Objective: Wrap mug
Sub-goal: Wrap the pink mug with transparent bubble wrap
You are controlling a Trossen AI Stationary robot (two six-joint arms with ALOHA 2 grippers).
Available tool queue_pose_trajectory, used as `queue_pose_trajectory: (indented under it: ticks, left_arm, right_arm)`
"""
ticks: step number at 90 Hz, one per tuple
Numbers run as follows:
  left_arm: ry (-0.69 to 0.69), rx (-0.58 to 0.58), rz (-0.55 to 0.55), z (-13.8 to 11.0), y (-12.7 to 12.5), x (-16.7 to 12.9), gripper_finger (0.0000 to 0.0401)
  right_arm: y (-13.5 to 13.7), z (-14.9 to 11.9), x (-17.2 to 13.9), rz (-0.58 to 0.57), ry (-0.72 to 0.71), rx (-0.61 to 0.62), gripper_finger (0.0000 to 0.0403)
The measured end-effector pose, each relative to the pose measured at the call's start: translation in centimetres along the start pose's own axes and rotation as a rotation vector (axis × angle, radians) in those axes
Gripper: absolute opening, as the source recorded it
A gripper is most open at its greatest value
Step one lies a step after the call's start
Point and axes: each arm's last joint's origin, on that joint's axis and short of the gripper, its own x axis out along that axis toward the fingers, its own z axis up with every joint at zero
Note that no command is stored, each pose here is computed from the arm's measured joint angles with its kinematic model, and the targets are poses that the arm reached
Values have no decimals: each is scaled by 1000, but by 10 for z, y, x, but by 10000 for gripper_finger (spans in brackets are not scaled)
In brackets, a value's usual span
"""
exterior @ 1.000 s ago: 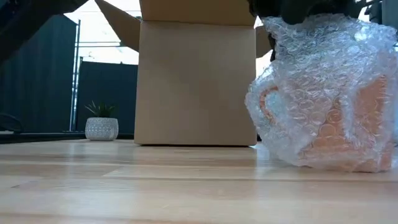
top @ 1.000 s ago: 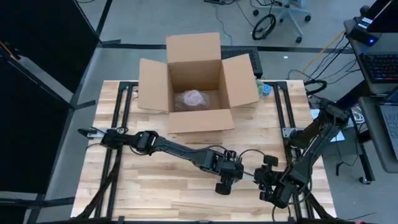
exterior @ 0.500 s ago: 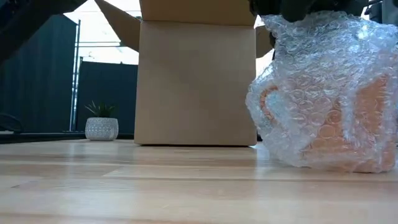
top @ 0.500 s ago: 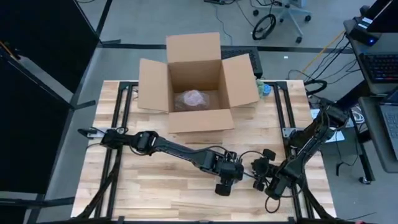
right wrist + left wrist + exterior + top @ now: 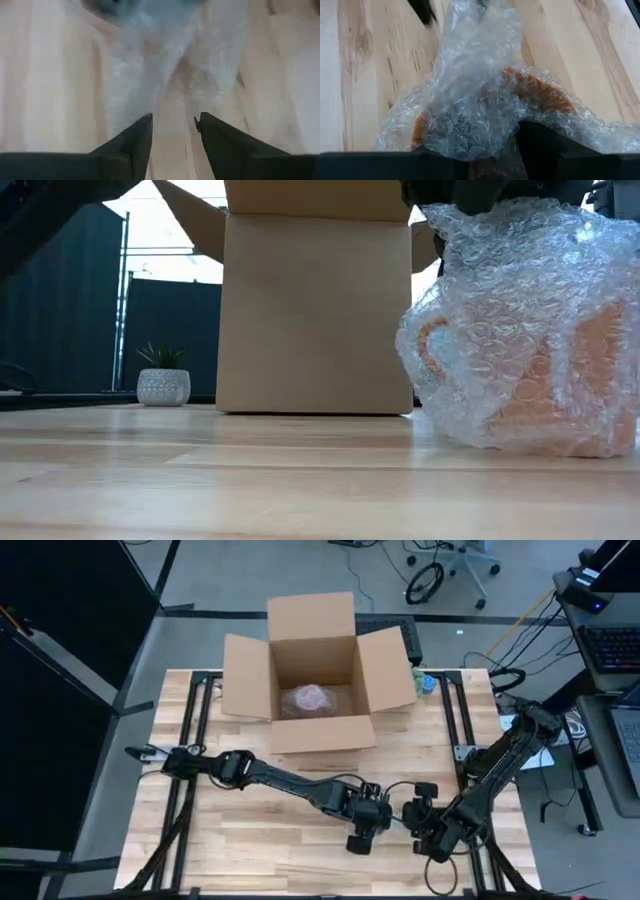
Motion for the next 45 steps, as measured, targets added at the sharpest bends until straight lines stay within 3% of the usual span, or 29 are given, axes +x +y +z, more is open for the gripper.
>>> queue_pose_trajectory:
  ticks: [15,45]
  left_arm:
    - [-2,0,0,0,0,0,134]
    - [-21,0,0,2,0,0,134]
  right_arm:
    - [5,11,-16,-21,-225,15,148]
    - [-3,26,14,-1,-303,76,148]
